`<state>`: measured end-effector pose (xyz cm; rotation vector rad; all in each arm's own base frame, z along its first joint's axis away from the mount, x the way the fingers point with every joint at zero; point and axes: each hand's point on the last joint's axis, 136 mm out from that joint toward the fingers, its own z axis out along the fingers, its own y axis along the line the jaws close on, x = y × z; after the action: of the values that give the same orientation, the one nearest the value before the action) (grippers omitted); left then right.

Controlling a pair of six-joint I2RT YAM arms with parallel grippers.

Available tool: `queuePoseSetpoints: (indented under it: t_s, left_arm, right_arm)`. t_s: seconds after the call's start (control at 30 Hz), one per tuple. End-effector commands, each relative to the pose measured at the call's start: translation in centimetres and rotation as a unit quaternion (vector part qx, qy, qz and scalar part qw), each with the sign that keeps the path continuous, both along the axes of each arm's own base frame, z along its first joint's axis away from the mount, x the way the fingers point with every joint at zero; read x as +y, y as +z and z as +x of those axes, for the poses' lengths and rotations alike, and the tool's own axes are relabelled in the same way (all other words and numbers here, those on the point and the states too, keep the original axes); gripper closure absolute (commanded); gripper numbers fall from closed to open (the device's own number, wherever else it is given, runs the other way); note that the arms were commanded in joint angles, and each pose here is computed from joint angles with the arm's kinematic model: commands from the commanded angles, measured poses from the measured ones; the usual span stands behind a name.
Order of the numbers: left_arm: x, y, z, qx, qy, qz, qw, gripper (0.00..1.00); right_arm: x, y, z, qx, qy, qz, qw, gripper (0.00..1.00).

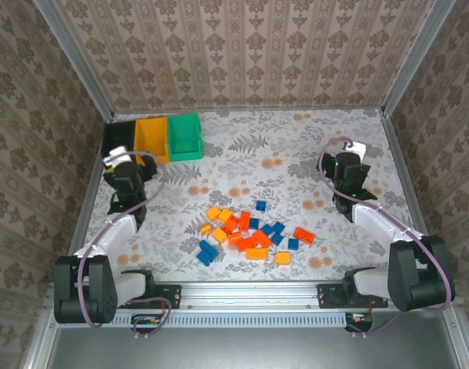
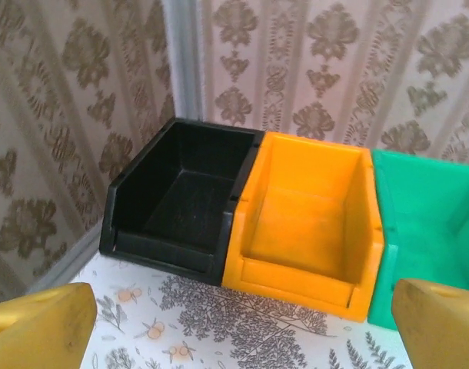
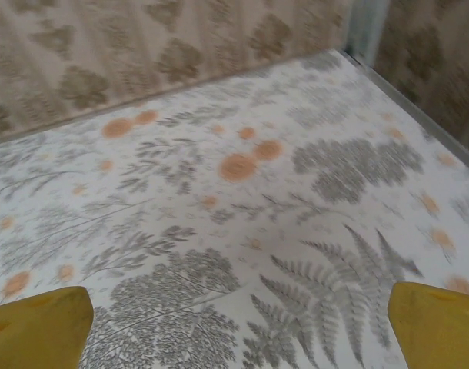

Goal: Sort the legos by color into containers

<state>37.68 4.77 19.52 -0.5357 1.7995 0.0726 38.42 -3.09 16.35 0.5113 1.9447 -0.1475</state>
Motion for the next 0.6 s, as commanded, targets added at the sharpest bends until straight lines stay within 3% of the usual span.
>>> queuePoseSetpoints:
  t_s: [0.0, 0.03, 0.2, 0.27, 0.37, 0.5, 0.57]
  left_arm:
    - [2.0, -1.7, -2.0, 0.052, 0.082, -0.190, 0.977, 0.00]
    - [1.4, -1.3, -1.2, 0.046, 0.041, -0.206, 0.977, 0.00]
    - [-0.3, -0.8, -0.1, 0.001, -0.011, -0.258, 0.966, 0.00]
    - [-1.3, -0.1, 0.6, 0.013, -0.035, -0.236, 0.971, 0.00]
    - [-3.8, 0.4, 2.4, 0.105, -0.078, -0.145, 0.981, 0.00]
    - [-5.8, -2.5, 5.7, 0.230, -0.113, -0.094, 0.962, 0.13]
    - [-6.3, -3.7, 7.7, 0.263, -0.120, -0.082, 0.954, 0.14]
  right_arm:
    - [-2.8, -1.0, -2.8, 0.031, -0.144, 0.098, 0.984, 0.00]
    - [-2.6, -1.5, -2.9, 0.044, -0.151, 0.127, 0.979, 0.00]
    - [0.2, -2.6, -1.1, 0.053, -0.052, 0.160, 0.984, 0.09]
    - [1.1, -2.7, -1.0, 0.083, -0.023, 0.152, 0.985, 0.06]
    - [2.3, -3.3, -0.7, 0.154, 0.007, 0.125, 0.980, 0.04]
    - [3.9, -4.7, -0.5, 0.194, 0.035, 0.111, 0.974, 0.00]
    - [4.6, -4.9, -0.5, 0.198, 0.048, 0.112, 0.973, 0.00]
